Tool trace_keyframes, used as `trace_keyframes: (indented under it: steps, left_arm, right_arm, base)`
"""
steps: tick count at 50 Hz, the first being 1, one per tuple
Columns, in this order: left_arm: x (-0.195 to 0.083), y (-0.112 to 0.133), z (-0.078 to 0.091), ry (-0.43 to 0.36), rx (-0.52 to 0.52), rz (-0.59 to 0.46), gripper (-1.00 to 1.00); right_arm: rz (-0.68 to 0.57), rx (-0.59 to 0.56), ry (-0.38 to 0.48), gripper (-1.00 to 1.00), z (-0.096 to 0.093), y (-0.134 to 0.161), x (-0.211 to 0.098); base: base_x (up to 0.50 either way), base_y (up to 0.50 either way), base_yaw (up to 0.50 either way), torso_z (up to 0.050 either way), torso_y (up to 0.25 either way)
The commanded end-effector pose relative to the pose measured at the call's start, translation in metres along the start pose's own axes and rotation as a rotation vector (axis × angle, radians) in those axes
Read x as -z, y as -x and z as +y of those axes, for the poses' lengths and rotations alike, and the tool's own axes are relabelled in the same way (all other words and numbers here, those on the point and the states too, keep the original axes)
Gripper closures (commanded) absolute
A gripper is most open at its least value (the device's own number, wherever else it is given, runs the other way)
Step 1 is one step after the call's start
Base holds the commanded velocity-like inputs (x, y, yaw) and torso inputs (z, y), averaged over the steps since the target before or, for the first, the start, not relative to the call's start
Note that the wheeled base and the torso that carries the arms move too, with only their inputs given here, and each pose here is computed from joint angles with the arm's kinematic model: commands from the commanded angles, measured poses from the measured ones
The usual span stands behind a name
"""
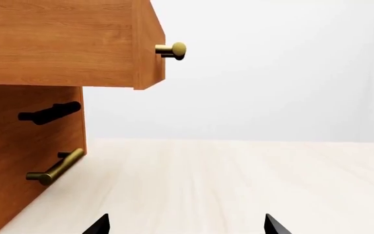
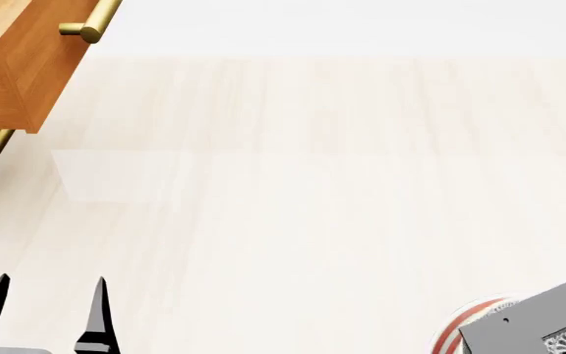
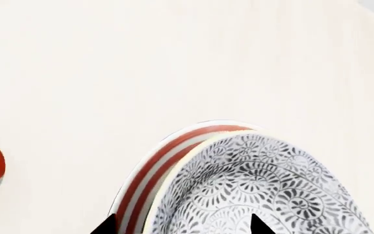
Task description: Put the bowl on the plate.
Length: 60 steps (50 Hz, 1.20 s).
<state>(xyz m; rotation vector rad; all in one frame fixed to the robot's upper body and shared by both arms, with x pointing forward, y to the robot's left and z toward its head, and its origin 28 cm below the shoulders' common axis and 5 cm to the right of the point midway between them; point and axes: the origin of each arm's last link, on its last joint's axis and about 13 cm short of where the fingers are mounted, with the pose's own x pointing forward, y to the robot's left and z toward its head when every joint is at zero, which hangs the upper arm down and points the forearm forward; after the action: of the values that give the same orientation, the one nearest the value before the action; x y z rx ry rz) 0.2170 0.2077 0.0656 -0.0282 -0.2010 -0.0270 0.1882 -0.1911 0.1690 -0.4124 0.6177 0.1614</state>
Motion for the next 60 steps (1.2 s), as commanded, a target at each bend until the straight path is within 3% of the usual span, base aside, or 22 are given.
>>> trace_keyframes:
  steps: [1, 40, 60]
  left_arm:
    - [0.000, 0.000, 0.000, 0.000, -0.001, -0.003, -1.00]
    - [-0.001, 0.000, 0.000, 0.001, 0.001, -0.006, -1.00]
    - [-0.002, -0.002, 0.000, -0.003, -0.004, -0.003, -1.00]
  right_arm:
    - [-0.114, -0.020, -0.026, -1.00, 0.000, 0.007, -0.013]
    - [-0.421, 0.020, -0.051, -1.00, -0.001, 0.019, -0.044]
    - [-0.577, 0.074, -0.007, -1.00, -0.001, 0.018, -0.058]
  base:
    - [0.00, 0.00, 0.00, 0.000, 0.000]
    - [0.00, 0.00, 0.00, 0.000, 0.000]
    - [0.00, 0.00, 0.00, 0.000, 0.000]
